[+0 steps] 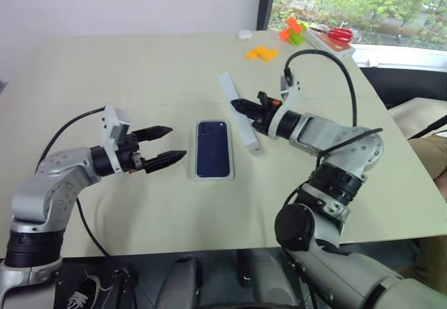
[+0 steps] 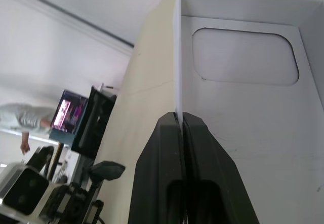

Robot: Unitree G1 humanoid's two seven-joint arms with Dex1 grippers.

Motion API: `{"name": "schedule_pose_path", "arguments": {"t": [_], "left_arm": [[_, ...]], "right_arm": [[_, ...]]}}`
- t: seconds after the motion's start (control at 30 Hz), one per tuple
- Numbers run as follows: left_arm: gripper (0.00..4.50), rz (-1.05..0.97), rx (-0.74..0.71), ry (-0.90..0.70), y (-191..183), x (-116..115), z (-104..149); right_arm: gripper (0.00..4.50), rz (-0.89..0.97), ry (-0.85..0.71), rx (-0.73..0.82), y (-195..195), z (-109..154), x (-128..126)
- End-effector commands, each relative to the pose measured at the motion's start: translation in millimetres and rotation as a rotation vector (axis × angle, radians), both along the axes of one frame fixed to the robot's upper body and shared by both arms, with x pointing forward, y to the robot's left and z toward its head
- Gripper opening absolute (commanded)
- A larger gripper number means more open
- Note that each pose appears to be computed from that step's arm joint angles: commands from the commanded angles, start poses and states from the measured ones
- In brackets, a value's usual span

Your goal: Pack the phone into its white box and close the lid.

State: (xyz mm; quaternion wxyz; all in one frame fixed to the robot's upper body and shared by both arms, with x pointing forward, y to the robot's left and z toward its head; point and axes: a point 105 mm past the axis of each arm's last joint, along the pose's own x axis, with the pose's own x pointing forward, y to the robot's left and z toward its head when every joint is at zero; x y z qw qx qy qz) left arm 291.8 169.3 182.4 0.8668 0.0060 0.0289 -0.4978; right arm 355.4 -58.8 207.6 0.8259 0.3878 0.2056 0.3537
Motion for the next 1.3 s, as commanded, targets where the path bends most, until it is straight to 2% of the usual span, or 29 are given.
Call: {"name": "schedule_pose_path", "arguments": {"t": [0.03,0.3,0.57,0.73,1.0,1.2,1.3], "left_arm": [[4.5,0.007,-0.011,-0.058,2.2,-3.0,13.8],[4.5,0.009,-0.031,-0.051,1.4,-0.1,14.1],[4.5,0.005,-0.048,-0.034,0.5,-0.9,14.4],[4.5,0.011,-0.045,-0.03,1.6,-1.7,12.3],[4.5,0.007,-0.051,-0.021,0.0,-1.4,11.3],[4.5,0.006,-0.052,-0.014,-0.5,-2.5,9.2],[4.5,0.004,-0.052,-0.019,-2.3,-2.5,8.9]], "right_arm": [[0.04,0.175,-0.018,0.161,59.4,16.0,-22.2],[0.04,0.153,-0.018,0.286,57.9,27.3,-19.8],[0.04,0.141,0.066,0.366,60.4,14.4,-18.0],[0.04,0.134,0.073,0.49,61.0,26.1,-18.9],[0.04,0.193,0.159,0.444,78.8,7.3,-34.1],[0.04,0.183,0.177,0.484,79.4,11.4,-33.4],[0.04,0.181,0.213,0.489,89.4,4.8,-32.4]]}}
